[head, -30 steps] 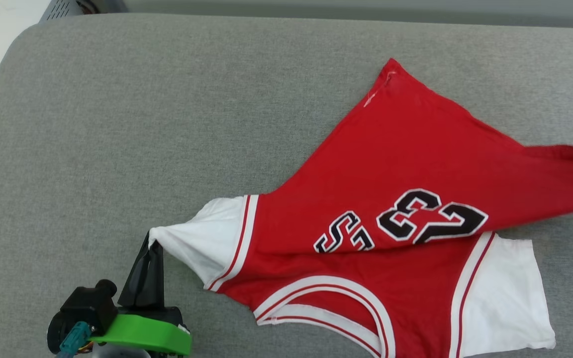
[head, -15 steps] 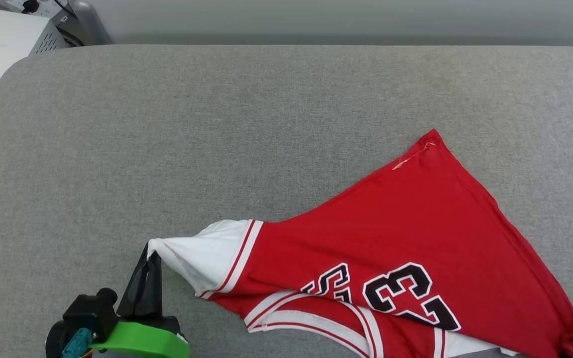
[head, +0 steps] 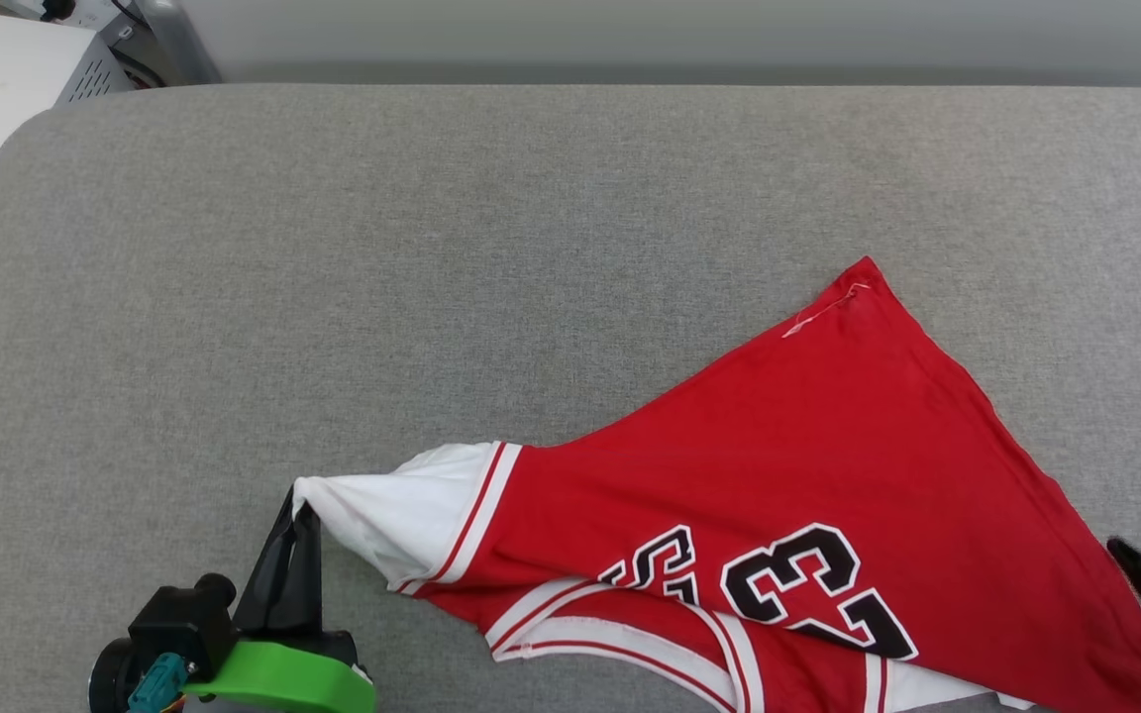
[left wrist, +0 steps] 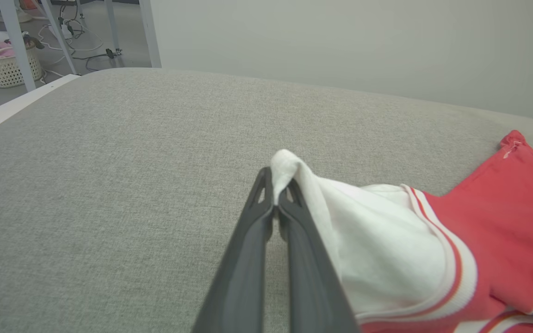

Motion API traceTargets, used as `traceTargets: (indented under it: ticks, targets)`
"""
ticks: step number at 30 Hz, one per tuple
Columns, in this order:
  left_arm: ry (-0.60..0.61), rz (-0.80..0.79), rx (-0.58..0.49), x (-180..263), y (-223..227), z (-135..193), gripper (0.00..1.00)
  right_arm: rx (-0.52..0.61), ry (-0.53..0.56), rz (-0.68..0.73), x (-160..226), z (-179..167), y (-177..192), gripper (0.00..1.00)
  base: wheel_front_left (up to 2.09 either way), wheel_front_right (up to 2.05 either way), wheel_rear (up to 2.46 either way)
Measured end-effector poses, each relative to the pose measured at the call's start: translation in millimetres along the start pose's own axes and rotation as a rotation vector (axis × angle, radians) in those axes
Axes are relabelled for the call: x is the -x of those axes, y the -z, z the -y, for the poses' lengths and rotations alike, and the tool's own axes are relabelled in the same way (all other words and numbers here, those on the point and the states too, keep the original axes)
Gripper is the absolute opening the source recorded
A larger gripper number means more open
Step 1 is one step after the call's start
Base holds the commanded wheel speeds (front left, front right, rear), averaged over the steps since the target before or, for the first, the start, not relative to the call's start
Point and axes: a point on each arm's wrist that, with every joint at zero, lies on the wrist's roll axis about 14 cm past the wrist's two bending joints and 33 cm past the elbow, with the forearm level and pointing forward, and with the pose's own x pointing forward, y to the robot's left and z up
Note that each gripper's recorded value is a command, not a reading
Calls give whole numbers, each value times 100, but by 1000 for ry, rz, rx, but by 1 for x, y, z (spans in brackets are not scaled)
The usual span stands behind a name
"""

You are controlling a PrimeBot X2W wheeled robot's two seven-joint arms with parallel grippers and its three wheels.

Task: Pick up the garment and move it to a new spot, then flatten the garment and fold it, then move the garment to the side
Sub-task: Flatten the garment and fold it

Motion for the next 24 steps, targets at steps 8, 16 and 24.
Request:
traceTargets:
  ticks: [8,16,24]
  targets:
    - [9,-6,-4,-6,2,3,0,235,-75,201,-16,-25,-111,100,0,0,0]
    - [20,10,-12,-19,-1,6,0,380,-169,98,-63,-60,-142,100,0,0,0]
    - [20,15,-14,-31,-1,6,0,424,-182,-162,-126,-68,-124,100,0,0,0]
